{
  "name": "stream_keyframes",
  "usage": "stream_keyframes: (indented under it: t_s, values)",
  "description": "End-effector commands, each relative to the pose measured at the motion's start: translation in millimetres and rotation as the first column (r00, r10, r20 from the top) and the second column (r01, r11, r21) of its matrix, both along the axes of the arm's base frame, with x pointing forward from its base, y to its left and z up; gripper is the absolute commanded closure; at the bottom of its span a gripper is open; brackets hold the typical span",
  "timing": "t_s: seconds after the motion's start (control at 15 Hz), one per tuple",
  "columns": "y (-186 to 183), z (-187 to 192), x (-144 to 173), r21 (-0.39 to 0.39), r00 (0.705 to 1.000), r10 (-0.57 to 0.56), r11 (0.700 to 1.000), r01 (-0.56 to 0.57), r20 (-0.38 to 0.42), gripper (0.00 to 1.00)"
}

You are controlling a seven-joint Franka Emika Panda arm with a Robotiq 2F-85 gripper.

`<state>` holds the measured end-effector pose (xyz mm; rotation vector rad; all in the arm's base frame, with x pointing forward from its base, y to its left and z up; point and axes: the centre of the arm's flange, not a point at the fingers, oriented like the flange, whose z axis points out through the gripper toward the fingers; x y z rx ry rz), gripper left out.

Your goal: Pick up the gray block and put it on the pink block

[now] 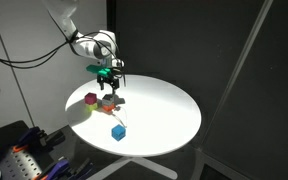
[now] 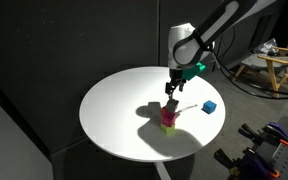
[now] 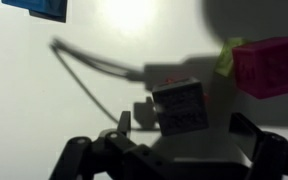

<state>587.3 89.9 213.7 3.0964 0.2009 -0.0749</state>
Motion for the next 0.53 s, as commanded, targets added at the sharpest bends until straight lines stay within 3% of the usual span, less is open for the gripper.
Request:
stream_keyframes:
  t_s: [0.0,0.47]
  values:
    - [11.3,-6.8,9.7,-0.012,0.998,0.071,0.997,-0.071,-0.002,0.00]
    - [11.1,-26.5,18.3,-0.022,0.984,0.177,0.984,-0.177,-0.036,0.00]
